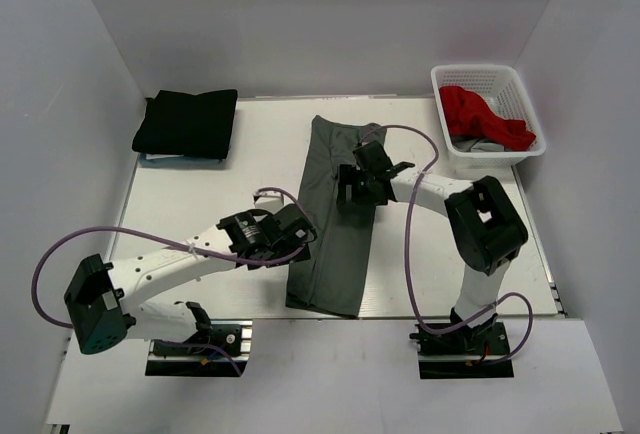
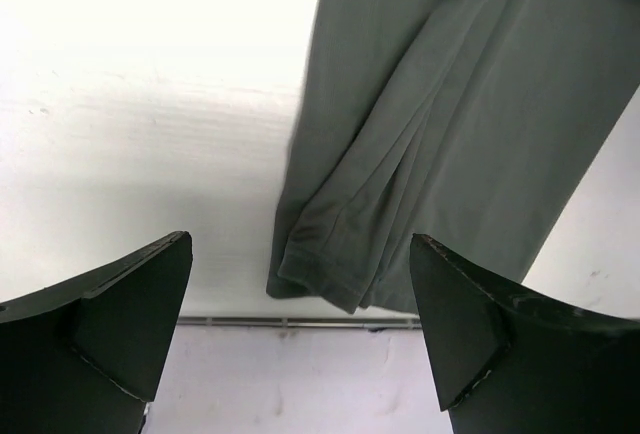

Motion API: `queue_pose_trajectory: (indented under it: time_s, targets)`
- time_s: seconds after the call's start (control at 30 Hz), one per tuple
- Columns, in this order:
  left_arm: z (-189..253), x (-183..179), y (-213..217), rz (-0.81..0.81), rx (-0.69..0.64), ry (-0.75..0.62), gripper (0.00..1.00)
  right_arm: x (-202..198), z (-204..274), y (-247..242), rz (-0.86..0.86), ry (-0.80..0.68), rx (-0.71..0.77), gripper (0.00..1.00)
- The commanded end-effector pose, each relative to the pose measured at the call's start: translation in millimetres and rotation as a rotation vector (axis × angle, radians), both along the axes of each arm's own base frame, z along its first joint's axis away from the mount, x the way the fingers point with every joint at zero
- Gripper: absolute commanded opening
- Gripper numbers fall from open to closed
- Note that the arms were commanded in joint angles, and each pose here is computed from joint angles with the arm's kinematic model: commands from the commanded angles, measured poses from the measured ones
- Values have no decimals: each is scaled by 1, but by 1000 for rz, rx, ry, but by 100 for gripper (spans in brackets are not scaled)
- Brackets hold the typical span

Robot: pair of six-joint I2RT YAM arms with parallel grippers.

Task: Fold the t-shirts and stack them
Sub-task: Rotate the tshirt 90 degrees

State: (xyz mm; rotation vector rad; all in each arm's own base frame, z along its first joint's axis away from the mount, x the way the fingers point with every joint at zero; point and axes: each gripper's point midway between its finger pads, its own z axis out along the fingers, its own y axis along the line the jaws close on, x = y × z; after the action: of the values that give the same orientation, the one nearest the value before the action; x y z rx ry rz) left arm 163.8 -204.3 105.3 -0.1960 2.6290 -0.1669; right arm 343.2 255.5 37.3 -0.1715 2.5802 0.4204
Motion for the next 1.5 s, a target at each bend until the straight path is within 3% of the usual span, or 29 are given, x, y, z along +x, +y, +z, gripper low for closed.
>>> queue_pose_trajectory:
  time_s: [0.0,0.3,0.43,0.5,0.63,0.73,0.83,0.93,1.13,1.33,1.47]
  targets:
    - [12,16,10,64,4,-105,100,12,-8,1,-64,17,11,90]
    - [2,22,27,135,8,-131,100,71,-17,-10,-107,-29,-49,90]
    - [-7,38,41,208,41,-147,100,100,28,-12,-36,-181,-74,90]
    - [-7,50,45,241,43,-163,100,95,60,-6,32,-266,-73,90]
    - [-16,73,57,273,40,-184,100,33,105,-6,101,-355,-64,90]
    - [-37,84,65,284,40,-118,100,-37,93,26,291,-295,-87,90]
    - [-49,84,76,305,50,-62,100,-101,67,38,455,-246,-274,90]
    - [-55,79,87,321,60,-57,100,-143,44,47,559,-209,-368,90]
    - [-76,50,109,359,44,-15,100,-198,39,97,740,-179,-254,89]
    - [-95,28,111,354,26,53,100,-208,19,102,722,-175,-300,89]
    - [-98,25,112,363,27,60,100,-208,10,103,691,-174,-324,77]
